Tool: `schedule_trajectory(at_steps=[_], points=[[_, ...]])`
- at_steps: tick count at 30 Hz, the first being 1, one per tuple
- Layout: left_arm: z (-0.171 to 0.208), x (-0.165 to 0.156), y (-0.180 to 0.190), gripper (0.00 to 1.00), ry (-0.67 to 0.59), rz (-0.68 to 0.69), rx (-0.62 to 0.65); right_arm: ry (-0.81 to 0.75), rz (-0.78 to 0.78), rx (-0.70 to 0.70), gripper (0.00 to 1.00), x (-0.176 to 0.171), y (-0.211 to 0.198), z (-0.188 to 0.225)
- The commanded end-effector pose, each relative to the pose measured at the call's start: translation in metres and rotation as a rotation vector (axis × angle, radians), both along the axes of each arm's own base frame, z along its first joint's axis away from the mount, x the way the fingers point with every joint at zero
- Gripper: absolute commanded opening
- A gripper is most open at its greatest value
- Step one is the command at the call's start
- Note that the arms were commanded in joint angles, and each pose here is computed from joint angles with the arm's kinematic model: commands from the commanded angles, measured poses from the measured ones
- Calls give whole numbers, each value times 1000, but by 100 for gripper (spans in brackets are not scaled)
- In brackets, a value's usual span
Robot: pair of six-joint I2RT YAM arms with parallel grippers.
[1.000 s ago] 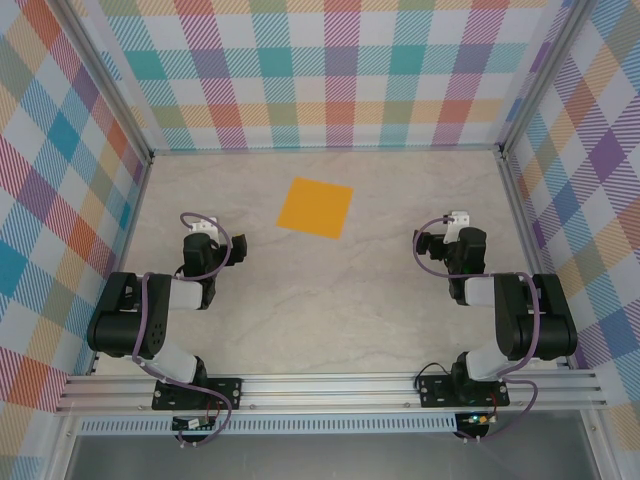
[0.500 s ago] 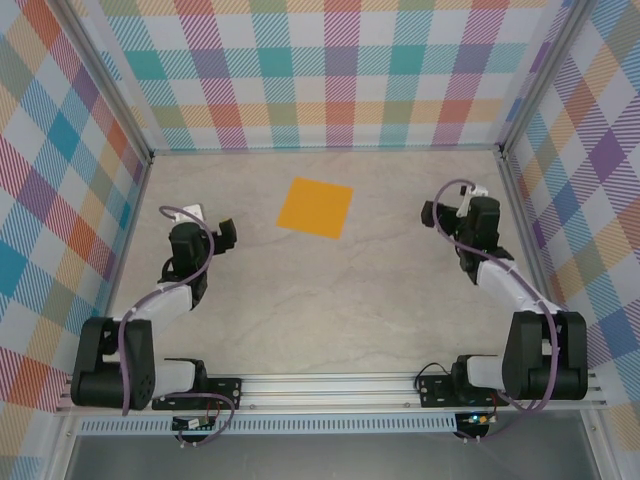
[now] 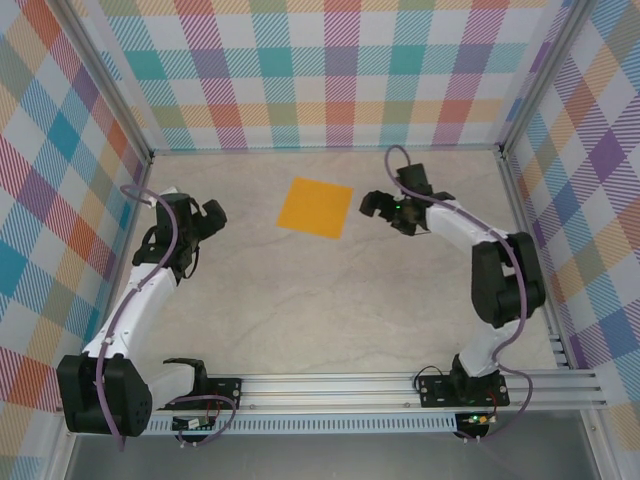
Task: Fold a paper plane with a square sheet of paper (pick it up from the middle)
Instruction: Move the square sheet of paper to the center of the table.
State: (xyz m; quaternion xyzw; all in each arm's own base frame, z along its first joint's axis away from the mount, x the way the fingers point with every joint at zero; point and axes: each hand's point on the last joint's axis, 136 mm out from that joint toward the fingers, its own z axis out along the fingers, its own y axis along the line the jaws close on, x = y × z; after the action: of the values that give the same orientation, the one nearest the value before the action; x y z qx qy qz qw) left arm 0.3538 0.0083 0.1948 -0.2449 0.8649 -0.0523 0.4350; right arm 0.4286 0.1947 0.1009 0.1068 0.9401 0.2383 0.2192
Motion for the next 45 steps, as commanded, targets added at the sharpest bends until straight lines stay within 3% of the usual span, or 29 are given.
schedule_trajectory(at_steps=[1,10,18,23,27,32,38,41,45], points=[[-11,-19,-13,100,105,-44,-61,21,46,32,100,7,44,4],[-18,-22,-26,100,152,-126,-79,86,95,43,100,35,119,-31],[-26,-20,-29,100,176,-138,-90,153,132,-15,100,37,142,-59],[-30,-21,-28,100,193,-135,-86,224,153,-81,100,22,134,-77],[-32,-21,-28,100,203,-133,-87,283,293,-164,100,-6,121,-87],[-34,-19,-31,100,208,-142,-101,364,511,-267,100,-70,80,-95],[-35,-17,-35,100,214,-158,-120,441,577,-316,100,-142,31,-91],[-35,-16,-38,100,212,-163,-134,406,531,-354,100,-141,20,-73],[-37,-16,-42,100,217,-172,-158,310,398,-306,100,-105,39,-45]])
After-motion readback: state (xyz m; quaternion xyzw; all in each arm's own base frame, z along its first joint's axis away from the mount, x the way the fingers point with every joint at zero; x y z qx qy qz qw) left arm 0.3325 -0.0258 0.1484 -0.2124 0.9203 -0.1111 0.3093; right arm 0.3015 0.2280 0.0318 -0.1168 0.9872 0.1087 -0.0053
